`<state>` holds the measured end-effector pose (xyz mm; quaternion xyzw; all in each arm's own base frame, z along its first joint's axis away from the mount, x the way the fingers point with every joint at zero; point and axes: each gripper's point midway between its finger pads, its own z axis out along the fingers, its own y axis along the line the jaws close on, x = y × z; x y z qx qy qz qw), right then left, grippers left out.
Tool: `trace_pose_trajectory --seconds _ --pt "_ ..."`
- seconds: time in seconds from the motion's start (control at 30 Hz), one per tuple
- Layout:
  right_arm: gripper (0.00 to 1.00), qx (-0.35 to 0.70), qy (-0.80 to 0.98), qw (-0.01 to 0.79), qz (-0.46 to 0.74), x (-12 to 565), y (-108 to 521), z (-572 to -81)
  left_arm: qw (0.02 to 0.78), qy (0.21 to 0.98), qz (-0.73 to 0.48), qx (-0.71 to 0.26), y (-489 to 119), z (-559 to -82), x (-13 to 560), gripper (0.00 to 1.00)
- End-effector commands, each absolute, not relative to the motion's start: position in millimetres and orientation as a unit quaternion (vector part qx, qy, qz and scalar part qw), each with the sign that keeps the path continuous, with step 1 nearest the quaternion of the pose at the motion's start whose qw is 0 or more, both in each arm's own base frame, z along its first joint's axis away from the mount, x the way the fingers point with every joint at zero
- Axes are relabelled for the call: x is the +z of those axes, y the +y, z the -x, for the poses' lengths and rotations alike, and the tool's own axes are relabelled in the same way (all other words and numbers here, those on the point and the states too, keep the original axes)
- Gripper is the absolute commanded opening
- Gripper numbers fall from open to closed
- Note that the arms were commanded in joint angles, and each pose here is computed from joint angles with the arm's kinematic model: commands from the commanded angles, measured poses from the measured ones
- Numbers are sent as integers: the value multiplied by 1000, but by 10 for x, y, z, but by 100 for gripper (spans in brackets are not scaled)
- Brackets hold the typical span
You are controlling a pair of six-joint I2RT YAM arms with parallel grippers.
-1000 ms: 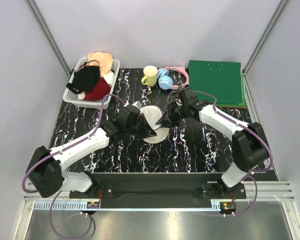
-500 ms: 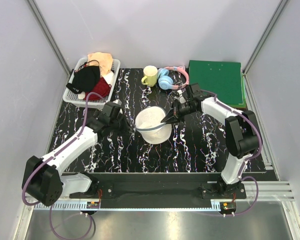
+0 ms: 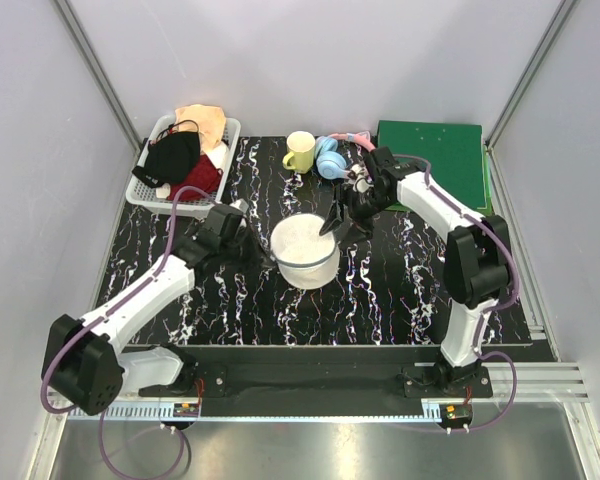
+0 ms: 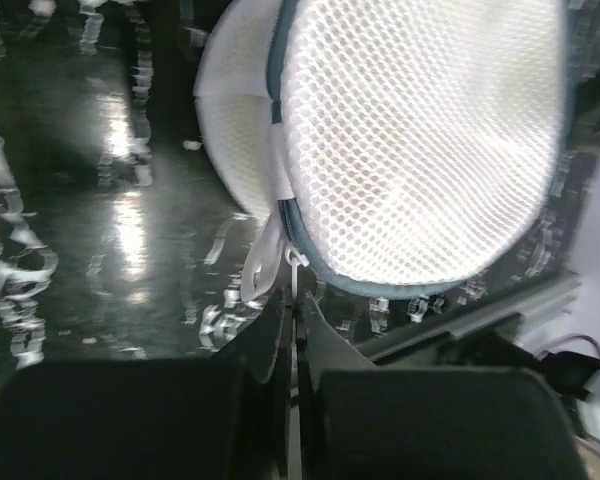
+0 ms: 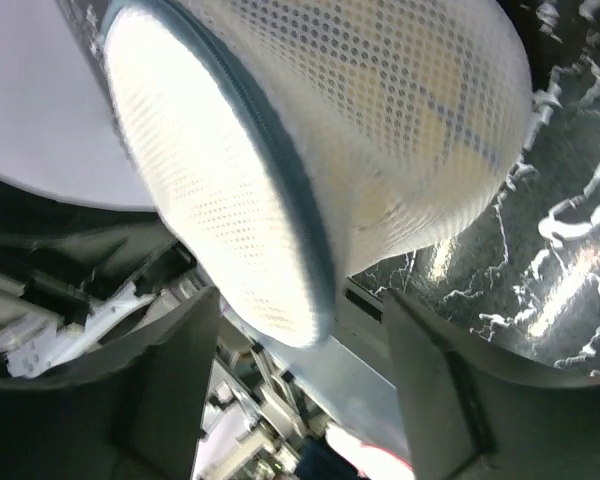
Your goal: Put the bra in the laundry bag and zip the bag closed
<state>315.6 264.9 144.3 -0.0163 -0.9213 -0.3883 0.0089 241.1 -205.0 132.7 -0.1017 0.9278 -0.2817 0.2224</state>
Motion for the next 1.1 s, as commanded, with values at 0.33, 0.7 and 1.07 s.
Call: trace_pose_trajectory --seconds 0.33,0.7,1.07 --pt "100 -231 -956 -160 82 1609 1860 -2743 311 934 112 -138 -1616 -2363 1722 75" --pt "100 -424 -819 -345 175 1560 1781 -2272 473 772 92 -414 -1797 -1999 1790 99" --pt "100 -519 -728 -329 305 1072 1600 -1885 480 636 117 -593 -1894 -1726 1562 99"
